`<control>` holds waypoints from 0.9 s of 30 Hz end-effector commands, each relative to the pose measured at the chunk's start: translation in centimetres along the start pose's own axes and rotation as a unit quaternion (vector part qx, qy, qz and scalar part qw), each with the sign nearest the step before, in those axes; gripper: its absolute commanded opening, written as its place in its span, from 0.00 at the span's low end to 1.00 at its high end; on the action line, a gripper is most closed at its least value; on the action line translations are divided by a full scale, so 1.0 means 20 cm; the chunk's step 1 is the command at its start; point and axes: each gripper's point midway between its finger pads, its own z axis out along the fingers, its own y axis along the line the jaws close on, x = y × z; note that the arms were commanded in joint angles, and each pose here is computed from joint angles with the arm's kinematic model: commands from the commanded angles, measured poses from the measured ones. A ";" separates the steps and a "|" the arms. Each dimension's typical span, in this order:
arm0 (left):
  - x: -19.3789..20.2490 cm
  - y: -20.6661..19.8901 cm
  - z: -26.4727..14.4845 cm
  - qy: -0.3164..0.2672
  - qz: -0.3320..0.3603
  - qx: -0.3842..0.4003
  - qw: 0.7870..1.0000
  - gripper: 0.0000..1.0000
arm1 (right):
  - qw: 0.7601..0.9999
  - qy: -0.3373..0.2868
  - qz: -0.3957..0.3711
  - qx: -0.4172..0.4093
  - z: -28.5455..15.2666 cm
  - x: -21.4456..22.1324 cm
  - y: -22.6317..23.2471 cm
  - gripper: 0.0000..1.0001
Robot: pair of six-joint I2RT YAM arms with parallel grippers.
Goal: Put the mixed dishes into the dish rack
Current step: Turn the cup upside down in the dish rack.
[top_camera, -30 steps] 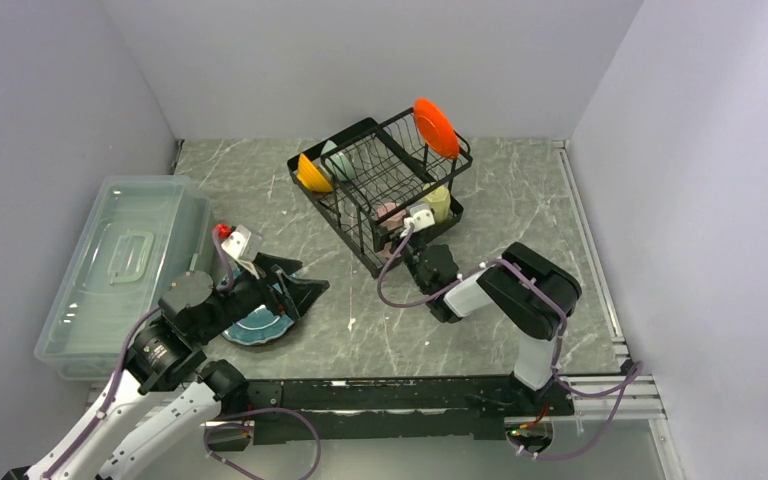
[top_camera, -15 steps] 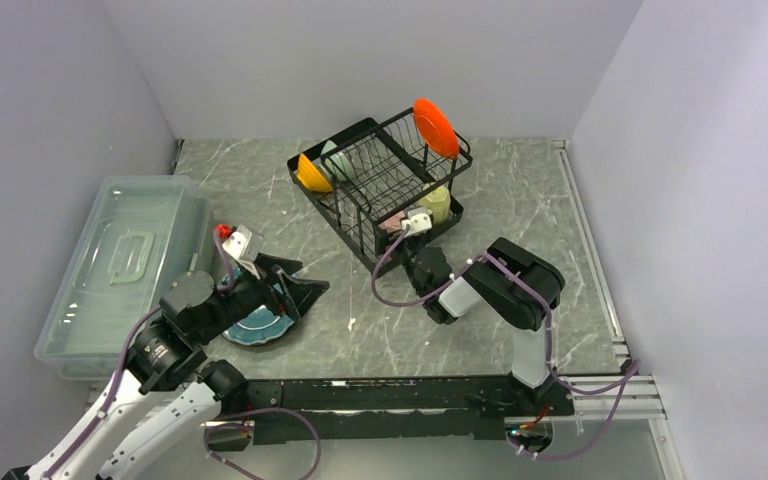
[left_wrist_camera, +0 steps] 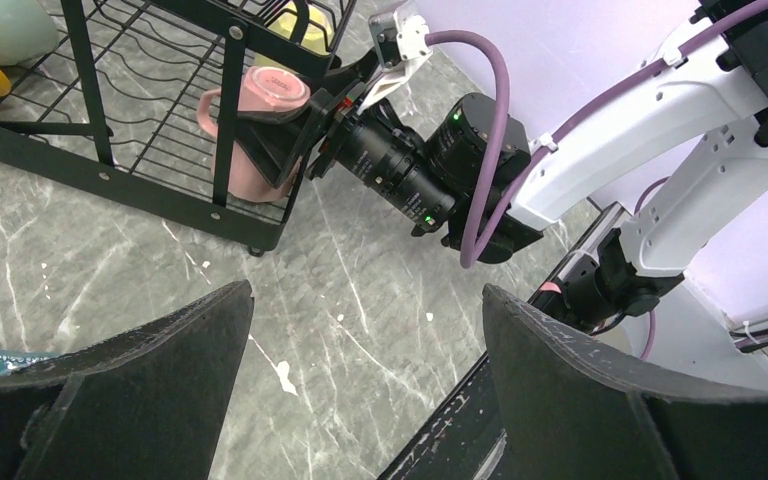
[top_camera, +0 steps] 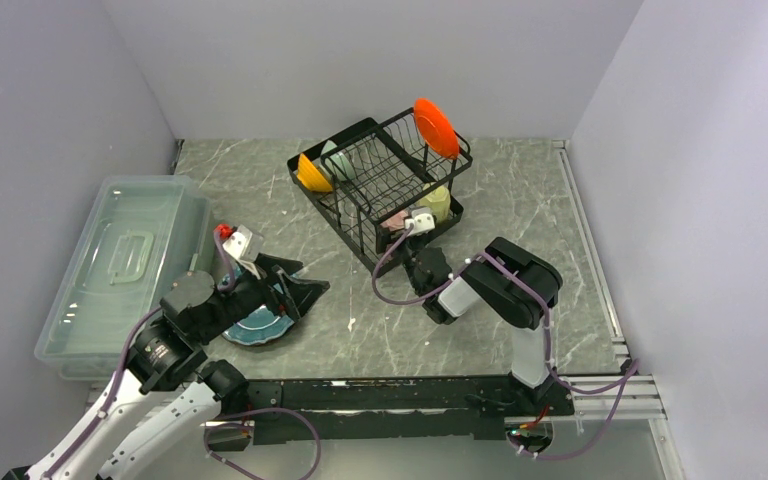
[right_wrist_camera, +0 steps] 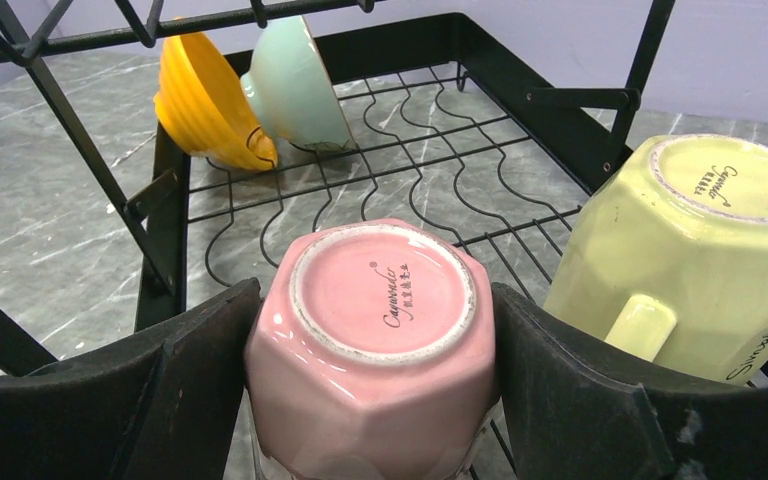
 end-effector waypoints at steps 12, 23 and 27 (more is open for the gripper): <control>-0.02 -0.03 0.02 -0.011 0.006 0.018 1.000 0.90 | 0.998 -0.053 0.022 -0.028 0.01 -0.32 0.07 0.85; -0.01 -0.03 0.01 -0.009 0.005 0.021 1.000 0.90 | 0.999 -0.030 0.015 -0.024 -0.02 -0.31 0.06 1.00; -0.01 -0.03 0.01 -0.010 0.005 0.020 1.000 0.90 | 0.999 -0.027 0.017 -0.022 -0.05 -0.32 0.05 1.00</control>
